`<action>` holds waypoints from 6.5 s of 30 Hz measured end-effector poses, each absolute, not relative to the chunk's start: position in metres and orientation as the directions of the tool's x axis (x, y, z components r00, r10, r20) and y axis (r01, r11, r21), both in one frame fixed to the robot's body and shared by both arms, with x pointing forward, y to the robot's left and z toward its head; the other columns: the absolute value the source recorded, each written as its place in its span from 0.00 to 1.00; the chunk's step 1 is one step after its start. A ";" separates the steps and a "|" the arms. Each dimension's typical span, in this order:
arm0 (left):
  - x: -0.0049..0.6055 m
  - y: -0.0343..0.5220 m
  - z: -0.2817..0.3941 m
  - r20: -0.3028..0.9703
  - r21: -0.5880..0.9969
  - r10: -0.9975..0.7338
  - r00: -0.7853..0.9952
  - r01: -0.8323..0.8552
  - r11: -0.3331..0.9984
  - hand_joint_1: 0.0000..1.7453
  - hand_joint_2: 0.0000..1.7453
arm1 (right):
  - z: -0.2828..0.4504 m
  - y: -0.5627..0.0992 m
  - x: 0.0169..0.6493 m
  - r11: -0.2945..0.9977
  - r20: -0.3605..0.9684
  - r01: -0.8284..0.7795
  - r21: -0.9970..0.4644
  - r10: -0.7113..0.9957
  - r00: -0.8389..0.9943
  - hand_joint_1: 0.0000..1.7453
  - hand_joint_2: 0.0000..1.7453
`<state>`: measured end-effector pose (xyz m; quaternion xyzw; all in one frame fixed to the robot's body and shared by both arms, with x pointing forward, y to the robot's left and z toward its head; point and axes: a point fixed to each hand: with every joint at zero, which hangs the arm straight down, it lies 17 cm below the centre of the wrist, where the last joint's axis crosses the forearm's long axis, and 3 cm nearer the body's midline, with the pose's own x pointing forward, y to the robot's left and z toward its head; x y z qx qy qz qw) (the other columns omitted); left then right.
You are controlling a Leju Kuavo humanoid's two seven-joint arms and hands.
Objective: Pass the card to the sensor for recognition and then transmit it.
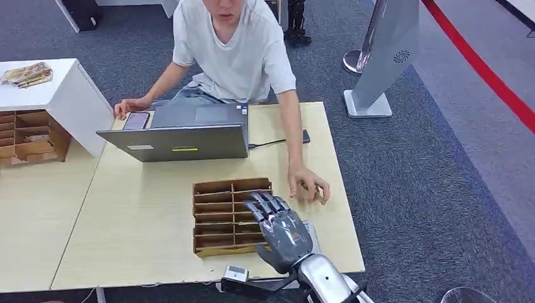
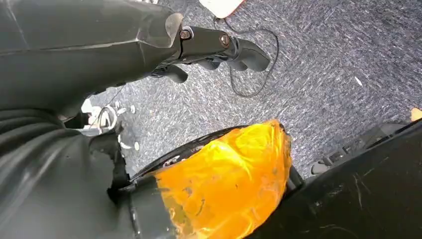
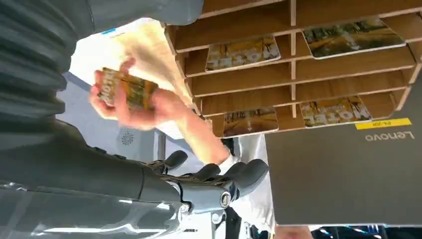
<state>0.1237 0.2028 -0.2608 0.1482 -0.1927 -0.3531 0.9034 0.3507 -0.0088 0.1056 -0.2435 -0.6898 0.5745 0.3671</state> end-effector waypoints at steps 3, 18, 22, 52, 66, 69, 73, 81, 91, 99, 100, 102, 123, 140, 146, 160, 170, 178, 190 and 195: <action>0.124 0.203 -0.261 0.244 0.404 -0.695 0.676 0.581 0.707 0.00 0.00 | 0.104 -0.008 0.351 0.219 0.228 -0.090 -0.971 0.759 -0.610 0.17 1.00; 0.124 0.203 -0.261 0.239 0.405 -0.698 0.675 0.584 0.704 0.00 0.00 | 0.096 -0.005 0.352 0.214 0.236 -0.110 -0.971 0.761 -0.604 0.18 1.00; 0.124 0.203 -0.261 0.238 0.404 -0.698 0.675 0.585 0.703 0.00 0.00 | 0.096 -0.004 0.352 0.214 0.237 -0.111 -0.971 0.761 -0.604 0.20 1.00; 0.129 0.201 -0.260 0.234 0.402 -0.719 0.654 0.609 0.684 0.00 0.00 | 0.077 0.020 0.354 0.184 0.255 -0.178 -0.967 0.741 -0.622 0.32 1.00; 0.129 0.199 -0.260 0.231 0.403 -0.739 0.633 0.629 0.665 0.00 0.00 | 0.068 0.024 0.358 0.171 0.257 -0.196 -0.965 0.748 -0.612 0.34 1.00; 0.130 0.198 -0.260 0.231 0.405 -0.743 0.629 0.632 0.661 0.00 0.00 | 0.067 0.023 0.359 0.168 0.254 -0.196 -0.966 0.751 -0.609 0.34 1.00; 0.130 0.198 -0.260 0.231 0.406 -0.746 0.625 0.635 0.657 0.00 0.00 | 0.067 0.022 0.361 0.165 0.249 -0.192 -0.967 0.756 -0.605 0.35 1.00; 0.130 0.198 -0.260 0.230 0.407 -0.751 0.619 0.640 0.652 0.00 0.00 | 0.068 0.021 0.364 0.158 0.239 -0.185 -0.970 0.762 -0.601 0.34 1.00; 0.130 0.198 -0.260 0.226 0.409 -0.758 0.612 0.647 0.644 0.00 0.00 | 0.070 0.020 0.368 0.144 0.217 -0.167 -0.975 0.769 -0.602 0.35 1.00; 0.130 0.198 -0.260 0.225 0.410 -0.761 0.608 0.650 0.640 0.00 0.00 | 0.071 0.018 0.371 0.134 0.200 -0.154 -0.979 0.777 -0.597 0.38 1.00; 0.130 0.198 -0.260 0.224 0.410 -0.761 0.608 0.650 0.640 0.00 0.00 | 0.071 0.018 0.372 0.134 0.200 -0.153 -0.979 0.777 -0.597 0.47 1.00; 0.130 0.198 -0.260 0.224 0.410 -0.761 0.608 0.650 0.640 0.00 0.00 | 0.072 0.018 0.372 0.134 0.199 -0.152 -0.979 0.778 -0.597 0.54 1.00; 0.130 0.198 -0.260 0.223 0.412 -0.765 0.604 0.653 0.636 0.00 0.00 | 0.075 0.017 0.375 0.128 0.186 -0.140 -0.982 0.781 -0.597 0.42 1.00; 0.130 0.197 -0.260 0.223 0.415 -0.771 0.596 0.658 0.628 0.00 0.00 | 0.076 0.017 0.379 0.120 0.176 -0.134 -0.984 0.782 -0.597 0.46 1.00; 0.130 0.197 -0.260 0.223 0.414 -0.773 0.594 0.661 0.627 0.00 0.00 | 0.073 0.016 0.381 0.112 0.175 -0.143 -0.983 0.787 -0.592 0.48 1.00; 0.130 0.196 -0.260 0.223 0.414 -0.776 0.590 0.663 0.624 0.00 0.00 | 0.070 0.015 0.384 0.103 0.172 -0.148 -0.984 0.791 -0.587 0.46 1.00; 0.130 0.196 -0.260 0.223 0.414 -0.779 0.587 0.666 0.620 0.00 0.00 | 0.074 0.013 0.390 0.112 0.175 -0.144 -0.983 0.798 -0.577 0.64 1.00; 0.130 0.196 -0.260 0.223 0.414 -0.779 0.586 0.666 0.620 0.00 0.00 | 0.076 0.013 0.391 0.113 0.173 -0.140 -0.984 0.799 -0.576 0.76 1.00; 0.130 0.196 -0.260 0.223 0.416 -0.783 0.581 0.670 0.615 0.00 0.00 | 0.078 0.012 0.393 0.110 0.168 -0.134 -0.985 0.799 -0.577 0.78 1.00; 0.130 0.196 -0.260 0.222 0.417 -0.785 0.578 0.671 0.613 0.00 0.00 | 0.079 0.012 0.393 0.111 0.164 -0.127 -0.986 0.802 -0.575 0.79 1.00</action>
